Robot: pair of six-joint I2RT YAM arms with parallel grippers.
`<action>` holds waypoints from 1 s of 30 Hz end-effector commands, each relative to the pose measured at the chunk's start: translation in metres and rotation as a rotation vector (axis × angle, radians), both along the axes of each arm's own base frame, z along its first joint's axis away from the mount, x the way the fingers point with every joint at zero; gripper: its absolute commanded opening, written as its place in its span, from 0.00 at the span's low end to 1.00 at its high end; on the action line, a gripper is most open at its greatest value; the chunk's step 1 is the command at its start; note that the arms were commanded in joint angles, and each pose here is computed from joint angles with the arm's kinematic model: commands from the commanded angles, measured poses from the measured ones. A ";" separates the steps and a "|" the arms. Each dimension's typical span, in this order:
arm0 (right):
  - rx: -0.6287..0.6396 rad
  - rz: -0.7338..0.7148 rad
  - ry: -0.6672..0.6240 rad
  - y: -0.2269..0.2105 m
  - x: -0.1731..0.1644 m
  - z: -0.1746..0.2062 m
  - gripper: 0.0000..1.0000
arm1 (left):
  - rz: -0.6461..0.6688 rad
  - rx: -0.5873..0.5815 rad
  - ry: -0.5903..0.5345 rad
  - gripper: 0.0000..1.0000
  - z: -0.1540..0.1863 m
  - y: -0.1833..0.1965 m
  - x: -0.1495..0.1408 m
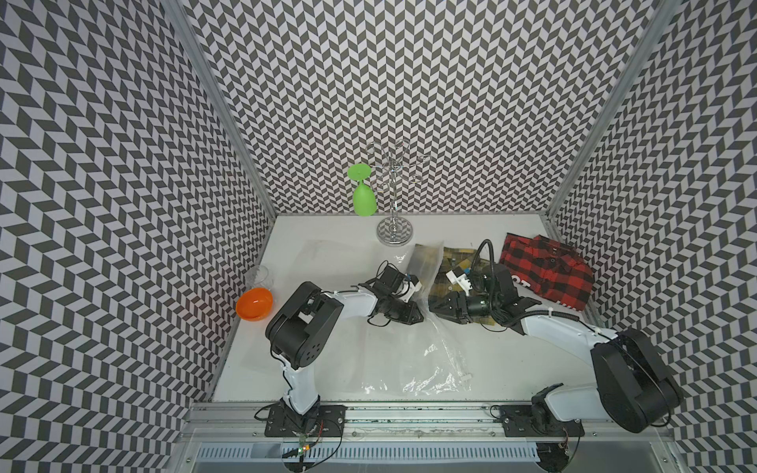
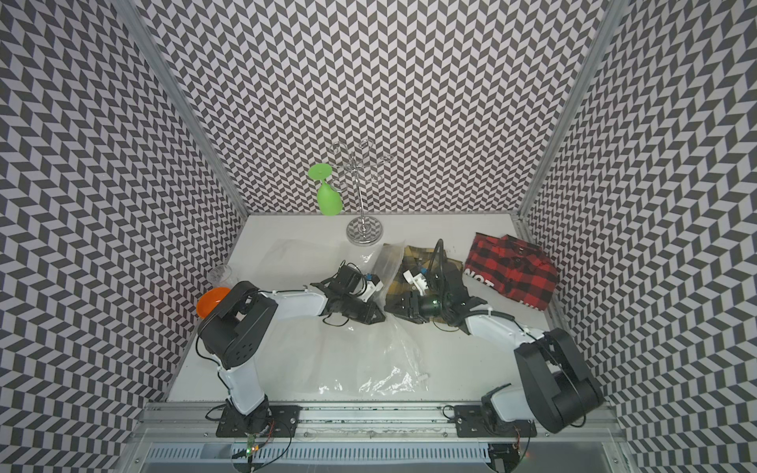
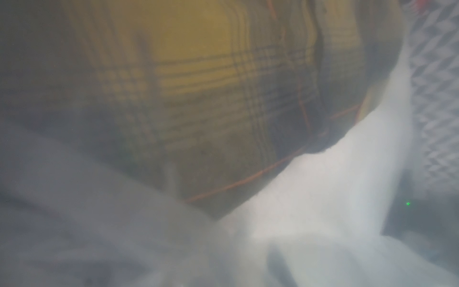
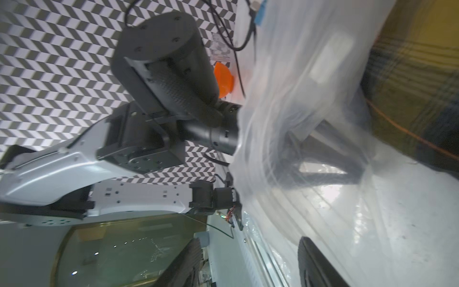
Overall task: Place the folded shirt into the vacuum bag
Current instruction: Open the vacuum bag at the center of the board.
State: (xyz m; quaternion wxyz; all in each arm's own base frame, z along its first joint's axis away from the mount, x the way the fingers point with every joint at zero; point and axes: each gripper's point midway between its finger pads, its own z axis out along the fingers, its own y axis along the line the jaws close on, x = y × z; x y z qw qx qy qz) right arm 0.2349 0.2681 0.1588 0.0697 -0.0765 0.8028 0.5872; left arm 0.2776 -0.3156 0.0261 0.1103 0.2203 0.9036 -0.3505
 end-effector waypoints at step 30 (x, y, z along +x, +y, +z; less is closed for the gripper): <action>-0.227 -0.341 -0.032 -0.039 0.061 -0.031 0.12 | 0.051 0.057 -0.145 0.28 0.074 0.013 0.034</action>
